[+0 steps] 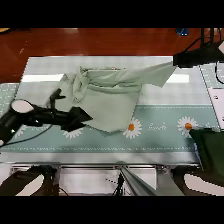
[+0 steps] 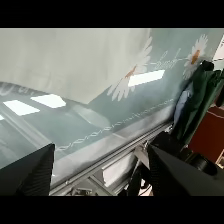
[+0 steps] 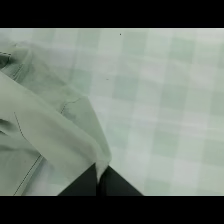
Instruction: Fold the shirts.
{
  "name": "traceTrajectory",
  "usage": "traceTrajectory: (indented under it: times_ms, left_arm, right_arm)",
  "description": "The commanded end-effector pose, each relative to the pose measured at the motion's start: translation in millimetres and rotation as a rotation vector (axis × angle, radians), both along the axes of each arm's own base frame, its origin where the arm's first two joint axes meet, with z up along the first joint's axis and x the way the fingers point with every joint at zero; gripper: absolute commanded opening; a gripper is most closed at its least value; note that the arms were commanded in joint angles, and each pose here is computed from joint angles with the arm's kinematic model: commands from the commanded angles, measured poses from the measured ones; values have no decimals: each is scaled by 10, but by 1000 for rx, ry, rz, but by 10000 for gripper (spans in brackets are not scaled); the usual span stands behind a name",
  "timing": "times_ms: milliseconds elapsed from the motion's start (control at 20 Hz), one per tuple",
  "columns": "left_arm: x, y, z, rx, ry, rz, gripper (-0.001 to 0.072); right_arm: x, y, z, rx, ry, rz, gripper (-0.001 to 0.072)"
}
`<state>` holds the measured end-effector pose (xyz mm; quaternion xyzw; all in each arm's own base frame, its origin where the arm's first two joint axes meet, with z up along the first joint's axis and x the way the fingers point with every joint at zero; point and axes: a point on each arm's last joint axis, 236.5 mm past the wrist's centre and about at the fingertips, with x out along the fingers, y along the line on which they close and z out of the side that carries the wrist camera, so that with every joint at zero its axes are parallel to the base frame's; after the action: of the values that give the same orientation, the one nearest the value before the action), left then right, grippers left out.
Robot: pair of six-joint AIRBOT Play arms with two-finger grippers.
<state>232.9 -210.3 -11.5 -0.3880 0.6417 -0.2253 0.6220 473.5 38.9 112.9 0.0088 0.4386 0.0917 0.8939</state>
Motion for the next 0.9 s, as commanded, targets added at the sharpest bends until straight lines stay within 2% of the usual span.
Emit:
traceTrajectory:
  times_ms: [0, 350, 750, 850]
  left_arm:
    - [-248, -301, -410, 18, 37, 43, 680]
    - [-302, -587, -756, 45, 110, 74, 679]
    - [180, -641, -695, 41, 1, 189, 665]
    - [203, -678, -677, 29, 7, 201, 641]
  right_arm:
    - [0, -11, 2, -5, -1, -1, 29]
    - [20, -12, 17, -4, -11, -3, 29]
    - [22, -12, 19, -4, -12, -3, 30]
    - [29, -13, 24, -4, -16, -4, 29]
